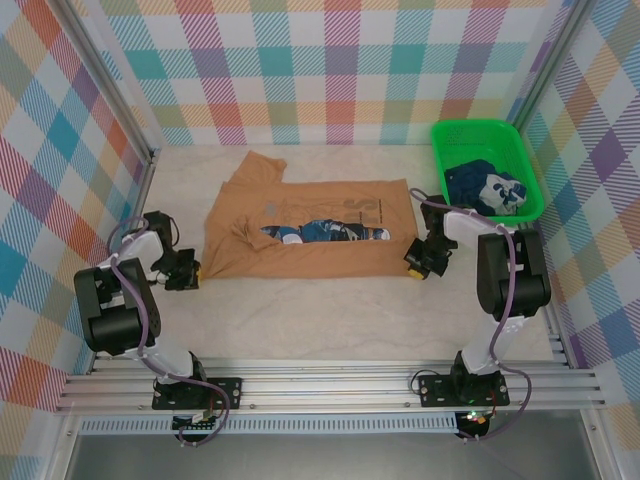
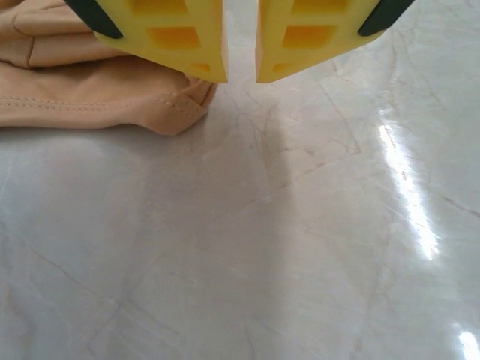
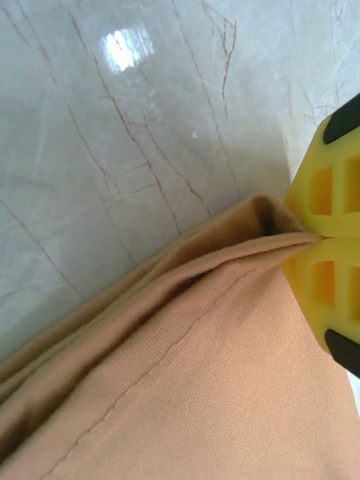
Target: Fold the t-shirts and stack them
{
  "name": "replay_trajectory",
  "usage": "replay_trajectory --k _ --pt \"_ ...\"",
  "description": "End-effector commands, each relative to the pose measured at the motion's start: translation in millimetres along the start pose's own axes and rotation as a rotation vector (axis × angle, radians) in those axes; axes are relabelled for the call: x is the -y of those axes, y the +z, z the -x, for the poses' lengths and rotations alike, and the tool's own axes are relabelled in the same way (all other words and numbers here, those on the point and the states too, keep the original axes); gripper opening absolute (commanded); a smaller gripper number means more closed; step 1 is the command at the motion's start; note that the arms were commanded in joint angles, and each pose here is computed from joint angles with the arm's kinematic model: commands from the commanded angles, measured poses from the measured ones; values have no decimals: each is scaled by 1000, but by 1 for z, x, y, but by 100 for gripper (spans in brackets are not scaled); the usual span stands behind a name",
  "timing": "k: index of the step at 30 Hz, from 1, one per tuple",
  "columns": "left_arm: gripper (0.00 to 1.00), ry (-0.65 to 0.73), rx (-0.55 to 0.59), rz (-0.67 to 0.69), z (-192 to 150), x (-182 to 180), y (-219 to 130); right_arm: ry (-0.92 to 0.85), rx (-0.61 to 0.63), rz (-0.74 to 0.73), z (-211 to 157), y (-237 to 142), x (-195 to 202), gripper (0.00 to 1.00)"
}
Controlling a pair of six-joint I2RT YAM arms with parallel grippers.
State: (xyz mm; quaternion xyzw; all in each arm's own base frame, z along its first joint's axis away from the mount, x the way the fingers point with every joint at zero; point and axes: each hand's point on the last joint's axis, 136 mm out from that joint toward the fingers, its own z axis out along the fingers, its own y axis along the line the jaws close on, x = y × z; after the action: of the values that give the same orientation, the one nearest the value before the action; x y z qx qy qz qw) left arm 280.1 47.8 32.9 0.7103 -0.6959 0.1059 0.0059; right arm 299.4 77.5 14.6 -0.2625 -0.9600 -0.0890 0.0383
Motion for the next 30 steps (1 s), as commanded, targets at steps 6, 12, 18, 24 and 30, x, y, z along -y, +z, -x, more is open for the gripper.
replay_trajectory --k 6,12,18,24,30 --pt "47 -42 -60 -65 -15 -3 -22 -28 52 -20 10 5 5 0" --pt "47 -103 -100 -95 -29 10 -8 -40 48 -22 9 6 5 0" --pt "47 -143 -147 -101 -38 27 6 -38 44 -18 10 8 4 0" --pt "36 -171 -117 -72 -35 22 14 -38 43 -12 11 8 2 0" --pt "31 -159 -87 -53 -32 18 7 -34 41 -18 11 9 3 0"
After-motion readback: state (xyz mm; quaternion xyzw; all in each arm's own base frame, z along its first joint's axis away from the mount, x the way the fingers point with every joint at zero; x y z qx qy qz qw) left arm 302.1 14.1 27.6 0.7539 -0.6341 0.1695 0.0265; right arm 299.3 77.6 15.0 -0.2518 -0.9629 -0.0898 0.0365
